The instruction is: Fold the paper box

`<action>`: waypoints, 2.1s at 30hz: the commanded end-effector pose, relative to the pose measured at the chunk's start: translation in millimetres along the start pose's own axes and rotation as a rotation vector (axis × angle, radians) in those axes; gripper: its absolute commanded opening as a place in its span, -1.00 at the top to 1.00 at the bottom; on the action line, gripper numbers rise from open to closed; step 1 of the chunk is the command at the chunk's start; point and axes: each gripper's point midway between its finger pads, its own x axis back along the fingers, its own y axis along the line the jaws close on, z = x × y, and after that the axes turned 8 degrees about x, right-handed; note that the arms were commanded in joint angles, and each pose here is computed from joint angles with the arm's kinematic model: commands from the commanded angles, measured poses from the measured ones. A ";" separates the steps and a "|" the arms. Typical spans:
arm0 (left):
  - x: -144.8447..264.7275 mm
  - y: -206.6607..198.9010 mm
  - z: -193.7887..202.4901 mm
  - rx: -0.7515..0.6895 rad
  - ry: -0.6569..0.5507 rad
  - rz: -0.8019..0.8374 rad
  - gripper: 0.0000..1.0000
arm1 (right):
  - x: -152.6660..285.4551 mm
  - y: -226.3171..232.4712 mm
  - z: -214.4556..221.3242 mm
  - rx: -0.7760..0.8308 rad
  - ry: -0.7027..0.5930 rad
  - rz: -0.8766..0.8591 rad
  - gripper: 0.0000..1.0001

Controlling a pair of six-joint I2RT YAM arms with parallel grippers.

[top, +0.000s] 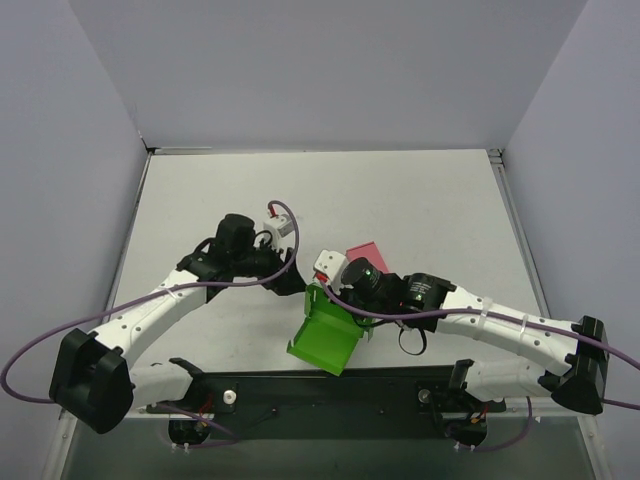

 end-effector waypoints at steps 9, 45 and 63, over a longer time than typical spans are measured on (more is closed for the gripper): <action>-17.2 14.3 7.1 -0.068 0.042 -0.082 -0.38 | -26.8 -3.1 7.9 0.003 -0.018 0.087 0.63; -20.3 48.5 75.0 -0.004 0.224 -0.314 -0.40 | -60.7 24.2 40.1 0.313 0.027 0.353 0.63; -32.8 51.0 69.0 -0.011 0.247 -0.297 -0.43 | -62.0 15.3 41.3 0.336 0.048 0.437 0.64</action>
